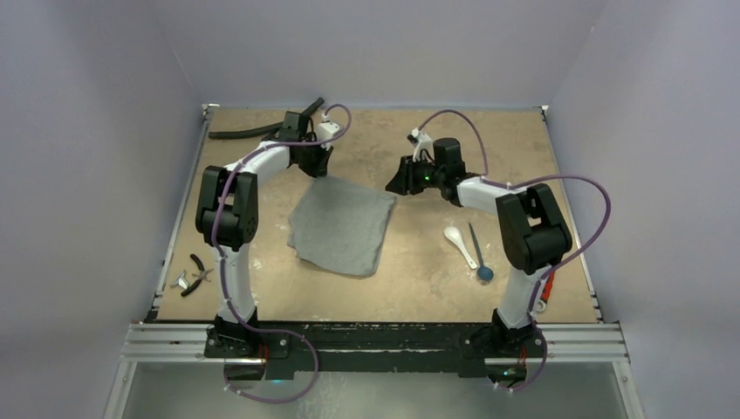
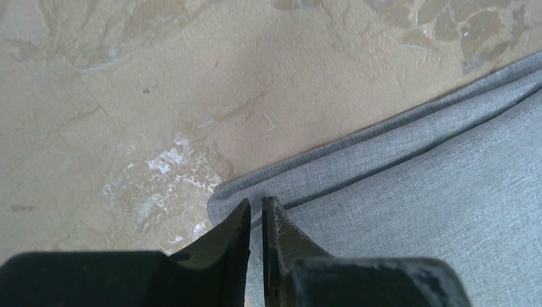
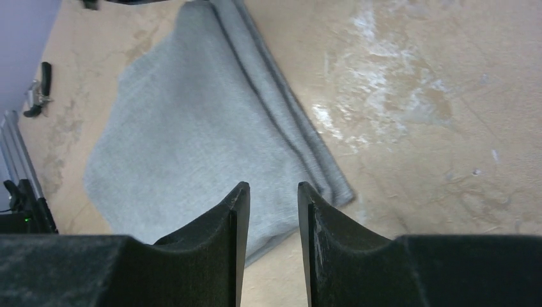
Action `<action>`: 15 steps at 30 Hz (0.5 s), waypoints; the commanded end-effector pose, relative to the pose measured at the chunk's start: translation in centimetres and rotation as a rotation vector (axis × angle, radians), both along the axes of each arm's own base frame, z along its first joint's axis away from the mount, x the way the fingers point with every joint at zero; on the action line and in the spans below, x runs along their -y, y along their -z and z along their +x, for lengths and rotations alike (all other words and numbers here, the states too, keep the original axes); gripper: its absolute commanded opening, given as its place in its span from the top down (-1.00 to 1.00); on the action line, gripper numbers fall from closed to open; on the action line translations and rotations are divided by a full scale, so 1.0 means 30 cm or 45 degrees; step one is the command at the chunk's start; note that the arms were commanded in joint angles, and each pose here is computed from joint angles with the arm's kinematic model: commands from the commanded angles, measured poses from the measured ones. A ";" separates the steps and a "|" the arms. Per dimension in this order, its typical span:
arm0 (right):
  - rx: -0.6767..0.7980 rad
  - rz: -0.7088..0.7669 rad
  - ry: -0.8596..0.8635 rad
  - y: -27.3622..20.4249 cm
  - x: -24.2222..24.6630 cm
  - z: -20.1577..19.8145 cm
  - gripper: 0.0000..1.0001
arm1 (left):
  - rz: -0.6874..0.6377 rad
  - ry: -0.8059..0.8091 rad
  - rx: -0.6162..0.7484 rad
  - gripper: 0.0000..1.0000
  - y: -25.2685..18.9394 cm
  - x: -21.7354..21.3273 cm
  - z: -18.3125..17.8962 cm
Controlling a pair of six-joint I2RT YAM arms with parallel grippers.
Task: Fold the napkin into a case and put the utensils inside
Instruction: Turn over the upper triangle folded napkin at the center of the board.
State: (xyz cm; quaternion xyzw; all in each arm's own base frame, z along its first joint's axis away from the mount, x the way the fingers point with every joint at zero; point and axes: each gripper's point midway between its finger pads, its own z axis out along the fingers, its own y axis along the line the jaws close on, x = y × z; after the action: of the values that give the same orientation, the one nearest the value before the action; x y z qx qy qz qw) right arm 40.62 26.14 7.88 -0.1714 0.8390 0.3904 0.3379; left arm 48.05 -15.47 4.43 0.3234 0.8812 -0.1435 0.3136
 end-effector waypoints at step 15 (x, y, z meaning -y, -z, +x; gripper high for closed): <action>-0.060 -0.056 0.309 -0.001 0.024 -0.049 0.04 | -0.078 0.082 0.067 -0.02 -0.181 0.096 0.094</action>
State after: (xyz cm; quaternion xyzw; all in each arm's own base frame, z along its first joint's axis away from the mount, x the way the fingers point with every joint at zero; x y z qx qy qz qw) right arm 38.96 25.17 7.22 -0.0938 0.8724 0.3264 0.3516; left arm 50.09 -16.23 9.69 0.3427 0.8653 -0.1437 0.3363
